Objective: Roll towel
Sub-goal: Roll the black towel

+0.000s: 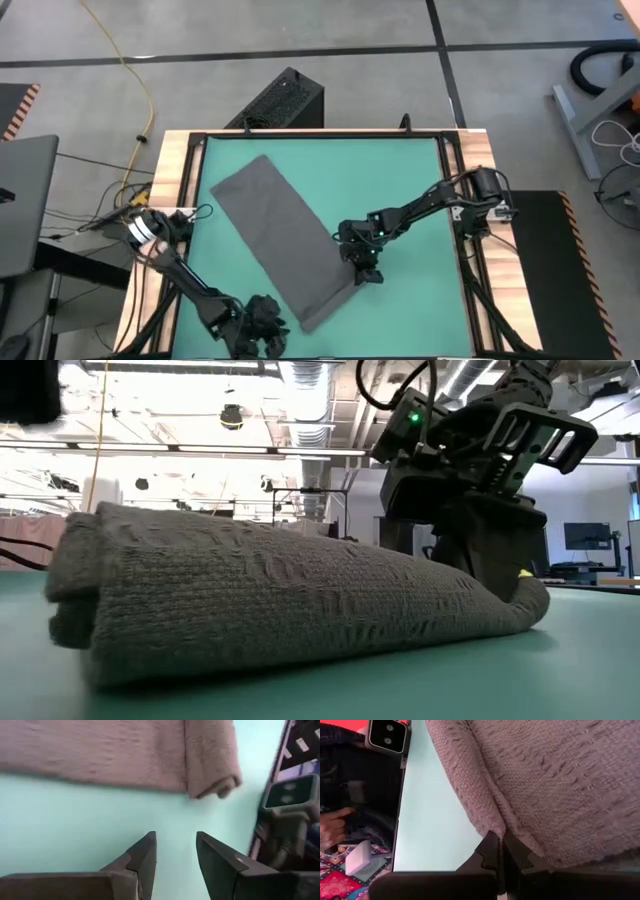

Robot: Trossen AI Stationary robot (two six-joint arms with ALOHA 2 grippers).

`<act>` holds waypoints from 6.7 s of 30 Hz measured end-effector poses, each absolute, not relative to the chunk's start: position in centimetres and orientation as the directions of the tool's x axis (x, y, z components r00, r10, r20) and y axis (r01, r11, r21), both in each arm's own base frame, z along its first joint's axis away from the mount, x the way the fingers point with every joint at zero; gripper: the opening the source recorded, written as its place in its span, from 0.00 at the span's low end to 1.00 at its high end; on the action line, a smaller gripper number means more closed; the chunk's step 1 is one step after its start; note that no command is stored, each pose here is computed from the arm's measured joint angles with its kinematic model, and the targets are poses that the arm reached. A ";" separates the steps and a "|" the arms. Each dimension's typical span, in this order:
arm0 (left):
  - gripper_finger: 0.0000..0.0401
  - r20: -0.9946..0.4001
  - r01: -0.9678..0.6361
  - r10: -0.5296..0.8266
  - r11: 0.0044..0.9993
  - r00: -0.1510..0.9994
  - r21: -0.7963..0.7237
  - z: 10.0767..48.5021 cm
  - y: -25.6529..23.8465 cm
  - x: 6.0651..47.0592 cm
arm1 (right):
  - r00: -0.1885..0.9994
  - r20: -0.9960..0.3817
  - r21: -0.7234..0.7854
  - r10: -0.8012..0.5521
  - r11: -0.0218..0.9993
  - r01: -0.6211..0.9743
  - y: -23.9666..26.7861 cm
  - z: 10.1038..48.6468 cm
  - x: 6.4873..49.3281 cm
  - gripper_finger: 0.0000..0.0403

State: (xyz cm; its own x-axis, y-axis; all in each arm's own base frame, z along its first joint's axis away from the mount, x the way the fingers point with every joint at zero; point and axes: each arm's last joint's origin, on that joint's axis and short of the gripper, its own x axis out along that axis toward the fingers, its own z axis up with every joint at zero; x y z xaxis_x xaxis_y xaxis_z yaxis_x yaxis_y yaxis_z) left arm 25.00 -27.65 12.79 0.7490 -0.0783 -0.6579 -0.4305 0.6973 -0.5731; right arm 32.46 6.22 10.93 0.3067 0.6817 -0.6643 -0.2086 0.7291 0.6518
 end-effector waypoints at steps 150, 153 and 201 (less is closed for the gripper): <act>0.01 -0.458 -0.131 -0.056 0.921 0.887 -0.366 13.3 -22.0 37.0 | 0.272 -0.719 0.645 0.639 0.760 -0.080 4.0 10.6 32.5 0.06; 0.00 -0.456 -0.154 -0.028 0.922 0.890 -0.356 13.4 -21.3 37.4 | 0.272 -0.720 0.645 0.638 0.761 -0.078 4.0 10.6 32.5 0.06; 0.00 -0.501 -0.257 -0.007 0.852 0.866 -0.456 8.7 -17.8 34.2 | 0.477 -0.843 -0.068 0.249 0.830 -0.554 12.8 18.1 28.4 0.49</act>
